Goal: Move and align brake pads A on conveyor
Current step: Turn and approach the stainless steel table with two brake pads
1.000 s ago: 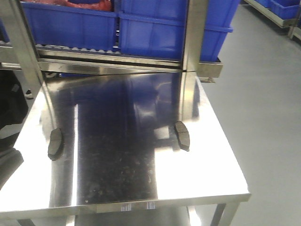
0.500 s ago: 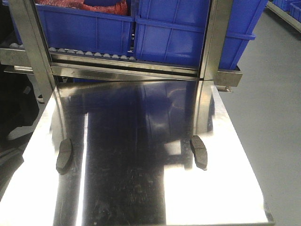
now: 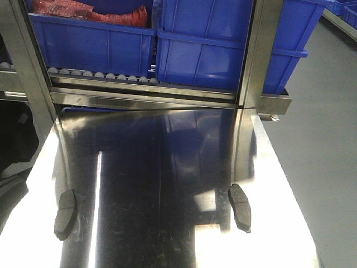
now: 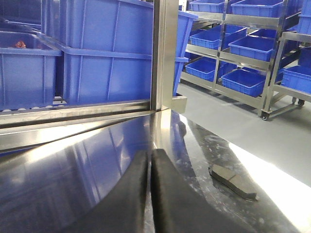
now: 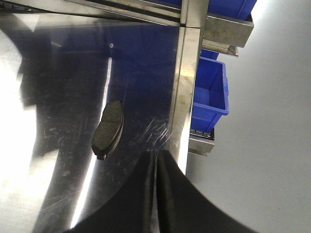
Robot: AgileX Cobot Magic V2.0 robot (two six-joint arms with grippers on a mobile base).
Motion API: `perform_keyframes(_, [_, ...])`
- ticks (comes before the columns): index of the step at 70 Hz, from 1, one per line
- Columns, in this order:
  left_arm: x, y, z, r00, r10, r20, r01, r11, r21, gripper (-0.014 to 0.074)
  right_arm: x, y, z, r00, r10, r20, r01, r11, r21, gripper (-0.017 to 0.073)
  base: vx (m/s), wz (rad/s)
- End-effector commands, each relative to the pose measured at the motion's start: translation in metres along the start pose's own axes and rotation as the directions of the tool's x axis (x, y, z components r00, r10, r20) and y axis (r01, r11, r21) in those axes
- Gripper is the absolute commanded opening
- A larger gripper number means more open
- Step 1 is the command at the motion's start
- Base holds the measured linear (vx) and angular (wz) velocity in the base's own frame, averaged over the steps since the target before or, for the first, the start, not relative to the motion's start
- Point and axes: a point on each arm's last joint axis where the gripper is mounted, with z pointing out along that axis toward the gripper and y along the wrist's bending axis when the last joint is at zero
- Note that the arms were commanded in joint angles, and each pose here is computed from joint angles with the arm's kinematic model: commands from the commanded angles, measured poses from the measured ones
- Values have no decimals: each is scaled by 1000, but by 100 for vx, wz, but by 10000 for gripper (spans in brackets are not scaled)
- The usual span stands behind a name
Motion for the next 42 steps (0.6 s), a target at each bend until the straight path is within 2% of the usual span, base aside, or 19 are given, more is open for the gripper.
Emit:
perform_keyframes(1, [-10, 1, -1, 999, -3, 41, 4, 1000, -19, -6, -13, -1, -3, 997, -8, 80, 7, 1000, 13, -3, 11, -1])
perform_keyframes(42, [-10, 1, -1, 999, -3, 41, 4, 1000, -19, -6, -13, -1, -3, 997, -8, 80, 7, 1000, 13, -3, 1, 0])
